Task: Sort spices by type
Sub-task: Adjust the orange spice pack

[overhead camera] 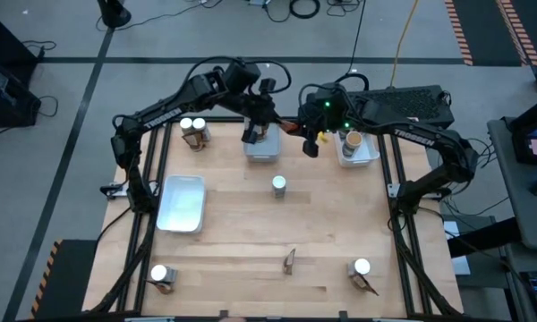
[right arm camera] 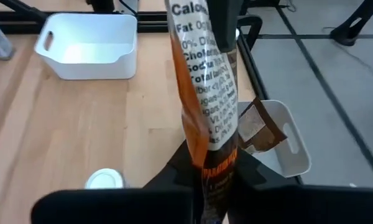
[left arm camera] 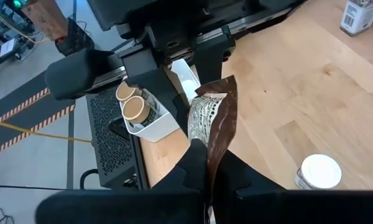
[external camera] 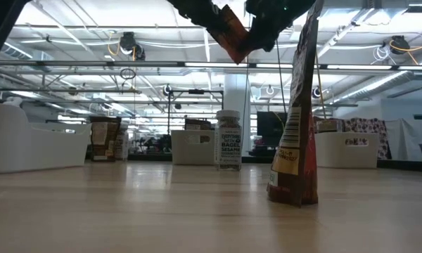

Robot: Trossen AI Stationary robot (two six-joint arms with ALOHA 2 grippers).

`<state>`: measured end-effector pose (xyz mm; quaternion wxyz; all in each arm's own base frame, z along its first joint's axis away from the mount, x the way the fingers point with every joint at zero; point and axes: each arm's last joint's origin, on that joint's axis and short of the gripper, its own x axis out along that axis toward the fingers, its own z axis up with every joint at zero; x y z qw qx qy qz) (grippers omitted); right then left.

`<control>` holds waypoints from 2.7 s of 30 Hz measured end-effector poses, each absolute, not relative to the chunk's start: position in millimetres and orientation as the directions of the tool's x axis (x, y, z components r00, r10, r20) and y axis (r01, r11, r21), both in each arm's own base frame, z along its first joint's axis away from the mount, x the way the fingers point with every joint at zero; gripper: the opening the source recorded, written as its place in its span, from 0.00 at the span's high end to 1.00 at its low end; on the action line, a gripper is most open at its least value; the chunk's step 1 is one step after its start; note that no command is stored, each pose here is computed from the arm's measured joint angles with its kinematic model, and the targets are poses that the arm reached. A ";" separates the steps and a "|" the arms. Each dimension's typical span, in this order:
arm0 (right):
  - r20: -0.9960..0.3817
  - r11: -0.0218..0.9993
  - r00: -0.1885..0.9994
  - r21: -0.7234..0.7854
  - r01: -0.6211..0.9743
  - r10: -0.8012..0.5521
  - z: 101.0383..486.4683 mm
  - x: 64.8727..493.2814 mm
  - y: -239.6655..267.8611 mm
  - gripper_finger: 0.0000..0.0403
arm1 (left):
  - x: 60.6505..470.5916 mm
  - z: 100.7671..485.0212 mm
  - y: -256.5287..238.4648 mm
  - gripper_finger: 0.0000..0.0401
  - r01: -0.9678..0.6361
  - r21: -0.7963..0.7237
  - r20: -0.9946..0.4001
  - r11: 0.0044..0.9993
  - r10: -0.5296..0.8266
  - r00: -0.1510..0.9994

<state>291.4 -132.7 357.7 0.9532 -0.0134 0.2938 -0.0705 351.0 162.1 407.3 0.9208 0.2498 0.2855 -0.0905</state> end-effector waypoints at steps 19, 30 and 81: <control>-0.591 0.953 0.774 0.297 -0.054 0.228 357.6 238.7 -146.4 0.96 | 357.8 409.0 140.6 0.42 0.302 0.513 -0.601 0.804 0.086 0.794; -0.243 0.634 0.742 0.712 -0.301 0.625 353.0 206.5 -158.0 0.96 | 366.3 408.3 118.1 0.39 0.531 0.751 -0.612 0.392 0.112 0.783; 0.000 0.213 0.536 0.918 -0.336 0.844 345.2 239.7 -117.7 0.95 | 397.1 429.7 42.5 0.39 0.338 0.876 -0.381 -0.345 -0.063 0.923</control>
